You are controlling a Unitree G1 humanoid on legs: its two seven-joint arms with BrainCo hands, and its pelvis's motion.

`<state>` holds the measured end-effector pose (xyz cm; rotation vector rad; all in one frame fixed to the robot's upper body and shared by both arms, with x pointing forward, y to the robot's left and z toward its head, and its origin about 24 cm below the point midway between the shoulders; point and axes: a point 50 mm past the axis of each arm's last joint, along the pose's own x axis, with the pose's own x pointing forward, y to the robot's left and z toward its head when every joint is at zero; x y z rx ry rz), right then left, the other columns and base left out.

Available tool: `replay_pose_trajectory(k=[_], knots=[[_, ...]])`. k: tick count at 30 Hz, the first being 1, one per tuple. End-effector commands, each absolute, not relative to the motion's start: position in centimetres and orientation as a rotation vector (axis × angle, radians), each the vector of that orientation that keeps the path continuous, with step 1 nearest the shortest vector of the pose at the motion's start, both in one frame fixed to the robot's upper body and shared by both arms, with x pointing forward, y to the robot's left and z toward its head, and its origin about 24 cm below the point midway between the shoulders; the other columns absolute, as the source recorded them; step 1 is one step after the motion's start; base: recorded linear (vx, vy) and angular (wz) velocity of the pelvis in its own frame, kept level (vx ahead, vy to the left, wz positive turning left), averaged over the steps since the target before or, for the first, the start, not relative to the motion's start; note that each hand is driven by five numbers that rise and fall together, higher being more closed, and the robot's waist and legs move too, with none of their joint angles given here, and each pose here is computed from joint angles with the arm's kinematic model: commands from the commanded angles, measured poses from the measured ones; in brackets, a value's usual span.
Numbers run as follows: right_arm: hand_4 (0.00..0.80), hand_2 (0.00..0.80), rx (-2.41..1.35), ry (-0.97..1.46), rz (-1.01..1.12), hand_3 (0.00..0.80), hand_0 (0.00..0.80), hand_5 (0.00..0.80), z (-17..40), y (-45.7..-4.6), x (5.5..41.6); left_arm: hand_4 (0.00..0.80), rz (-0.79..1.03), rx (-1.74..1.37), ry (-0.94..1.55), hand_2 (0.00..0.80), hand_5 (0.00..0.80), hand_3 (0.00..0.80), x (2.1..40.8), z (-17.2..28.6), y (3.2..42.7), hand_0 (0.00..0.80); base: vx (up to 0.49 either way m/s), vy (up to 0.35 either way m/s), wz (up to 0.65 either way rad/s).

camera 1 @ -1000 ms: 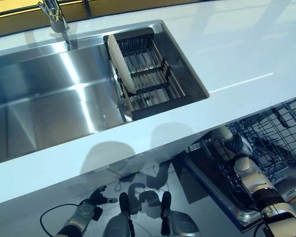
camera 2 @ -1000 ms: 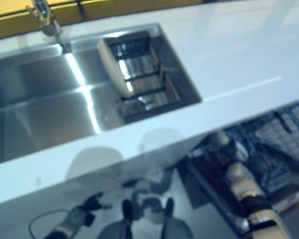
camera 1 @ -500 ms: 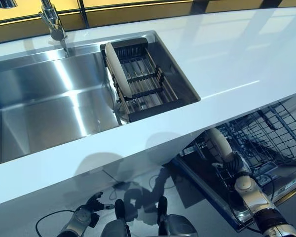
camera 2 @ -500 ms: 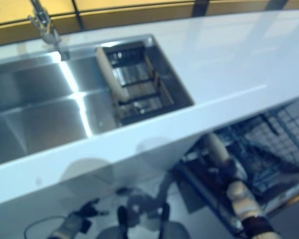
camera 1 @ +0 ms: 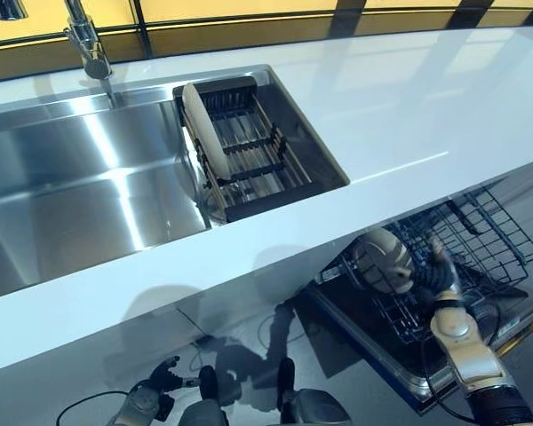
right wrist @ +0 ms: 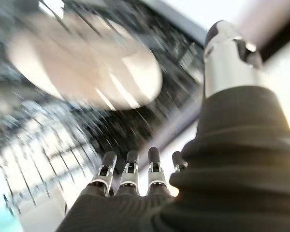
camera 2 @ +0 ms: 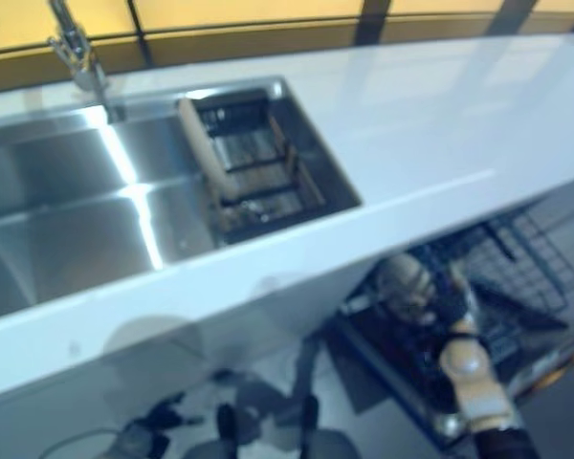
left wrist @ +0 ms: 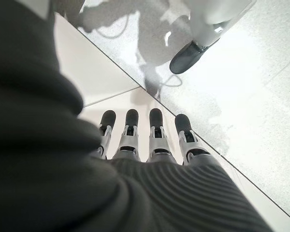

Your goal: Take plates into dishwasher

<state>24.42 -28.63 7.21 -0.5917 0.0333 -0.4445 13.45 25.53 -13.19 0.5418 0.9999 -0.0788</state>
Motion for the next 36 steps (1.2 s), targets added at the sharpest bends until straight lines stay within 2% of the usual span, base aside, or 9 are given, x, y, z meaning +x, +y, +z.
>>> replay_pose_trajectory(k=[1, 6, 9, 14, 21, 27, 36], knots=[[0.000, 0.000, -0.620, -0.215, -0.624, 0.000, 0.000, 0.000, 12.8, -31.2, 23.9, 0.000, -0.059, 0.523, 0.978, 0.000, 0.000, 0.000, 14.4, -13.2, 25.0, 0.000, 0.019, 0.049, -0.09], [0.000, 0.000, -0.603, -0.389, -0.743, 0.000, 0.000, 0.000, 17.1, -33.0, 22.5, 0.000, -0.041, 0.507, 1.002, 0.000, 0.000, 0.000, 13.7, -13.5, 25.1, 0.000, 0.034, 0.051, -0.09], [0.000, 0.000, -0.576, -0.534, -0.725, 0.000, 0.000, 0.000, 20.2, -32.6, 22.0, 0.000, -0.034, 0.503, 1.012, 0.000, 0.000, 0.000, 13.6, -13.5, 25.2, 0.000, 0.017, 0.069, -0.07], [0.000, 0.000, -0.439, -0.753, -0.538, 0.000, 0.000, 0.000, 24.2, -30.3, 22.1, 0.000, -0.037, 0.506, 1.025, 0.000, 0.000, 0.000, 13.5, -13.7, 25.2, 0.000, 0.011, 0.076, -0.03], [0.000, 0.000, -0.265, -0.839, -0.182, 0.000, 0.000, 0.000, 27.5, -24.8, 24.8, 0.000, -0.066, 0.555, 1.041, 0.000, 0.000, 0.000, 13.9, -13.7, 25.1, 0.000, -0.008, 0.052, 0.03], [0.000, 0.000, -0.097, -0.783, 0.000, 0.000, 0.000, 0.000, 28.9, -20.5, 27.9, 0.000, -0.072, 0.570, 1.047, 0.000, 0.000, 0.000, 14.1, -13.8, 25.0, 0.000, -0.013, 0.050, 0.17], [0.000, 0.000, 0.077, -0.537, 0.030, 0.000, 0.000, 0.000, 27.9, -17.0, 32.3, 0.000, -0.079, 0.593, 1.080, 0.000, 0.000, 0.000, 13.3, -14.2, 24.9, 0.000, -0.005, 0.000, 0.30]])
